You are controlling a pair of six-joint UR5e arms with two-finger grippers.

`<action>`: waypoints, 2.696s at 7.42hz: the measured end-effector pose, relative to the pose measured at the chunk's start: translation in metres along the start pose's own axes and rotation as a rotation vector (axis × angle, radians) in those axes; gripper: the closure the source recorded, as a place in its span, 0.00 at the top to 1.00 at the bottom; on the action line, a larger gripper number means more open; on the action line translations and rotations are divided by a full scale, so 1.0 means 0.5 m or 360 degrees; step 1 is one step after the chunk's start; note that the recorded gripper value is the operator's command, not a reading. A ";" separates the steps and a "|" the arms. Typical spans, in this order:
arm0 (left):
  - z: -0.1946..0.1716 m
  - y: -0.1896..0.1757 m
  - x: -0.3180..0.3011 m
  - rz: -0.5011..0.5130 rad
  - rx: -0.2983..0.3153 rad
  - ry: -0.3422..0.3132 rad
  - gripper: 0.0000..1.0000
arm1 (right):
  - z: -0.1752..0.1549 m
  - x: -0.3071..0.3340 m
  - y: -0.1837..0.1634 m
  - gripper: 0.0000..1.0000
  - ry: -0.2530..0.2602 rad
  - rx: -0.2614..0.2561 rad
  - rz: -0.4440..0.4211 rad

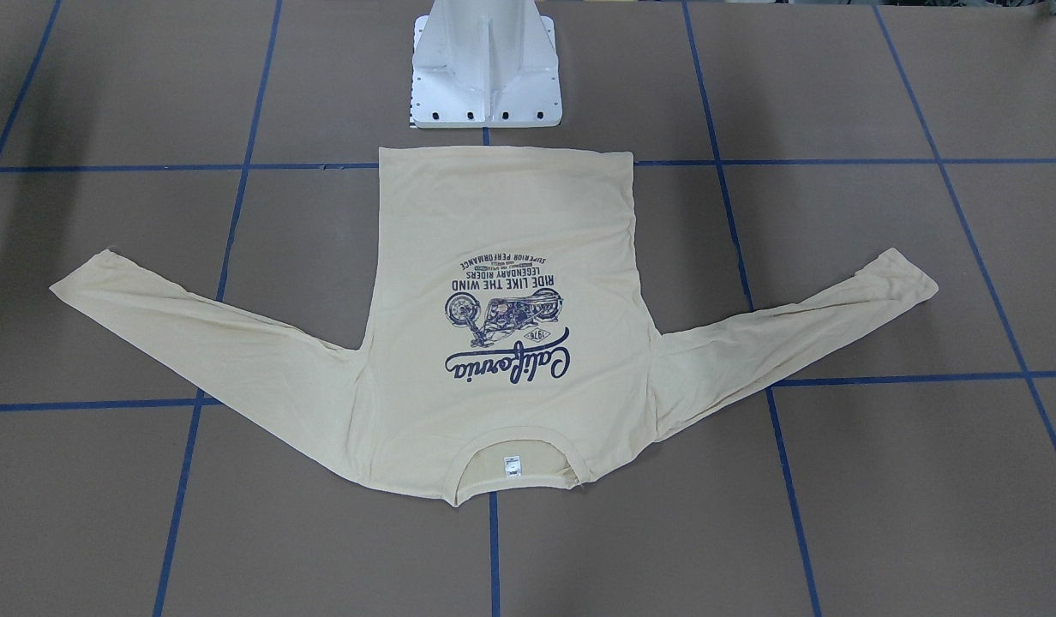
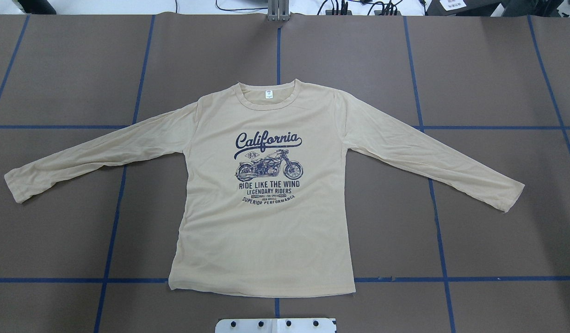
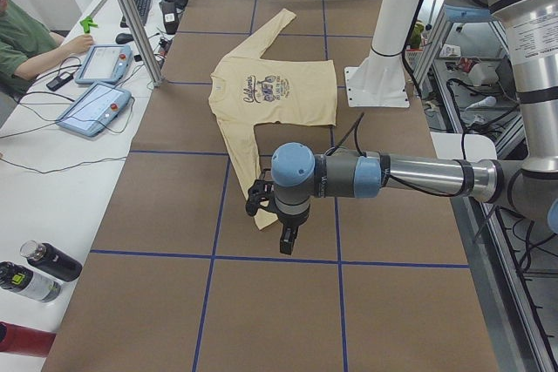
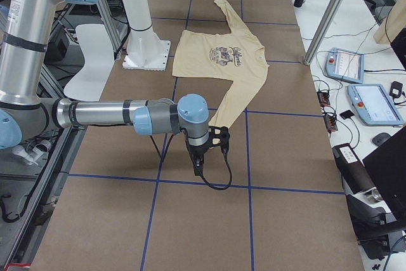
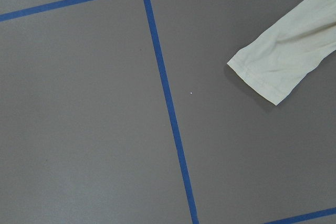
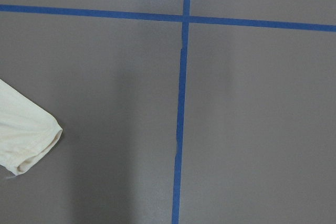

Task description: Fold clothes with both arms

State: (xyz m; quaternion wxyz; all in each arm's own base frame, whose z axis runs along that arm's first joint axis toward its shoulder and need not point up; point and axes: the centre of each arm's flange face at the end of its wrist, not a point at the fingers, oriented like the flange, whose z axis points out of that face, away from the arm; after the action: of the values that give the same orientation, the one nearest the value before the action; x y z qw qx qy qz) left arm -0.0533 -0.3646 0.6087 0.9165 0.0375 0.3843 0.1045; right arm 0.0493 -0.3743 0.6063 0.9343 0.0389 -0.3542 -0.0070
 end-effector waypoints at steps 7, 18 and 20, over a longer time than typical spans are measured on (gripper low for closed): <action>-0.066 -0.049 0.049 0.0124 0.0109 -0.0108 1.00 | -0.015 -0.025 -0.023 1.00 -0.0030 0.0051 -0.0017; -0.156 -0.175 0.119 0.0311 0.0292 -0.0152 1.00 | 0.298 -0.315 -0.004 0.45 -0.0271 0.0353 0.0119; -0.153 -0.175 0.117 0.0307 0.0288 -0.0151 1.00 | 0.338 -0.308 -0.023 0.44 -0.0250 0.0352 0.0127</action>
State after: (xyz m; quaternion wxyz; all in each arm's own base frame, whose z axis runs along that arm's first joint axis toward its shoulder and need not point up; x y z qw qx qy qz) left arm -0.0538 -0.4382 0.5011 0.9122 0.1618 0.3428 0.1552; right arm -0.1778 -0.3912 0.6293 0.8932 0.1269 -0.4263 0.0662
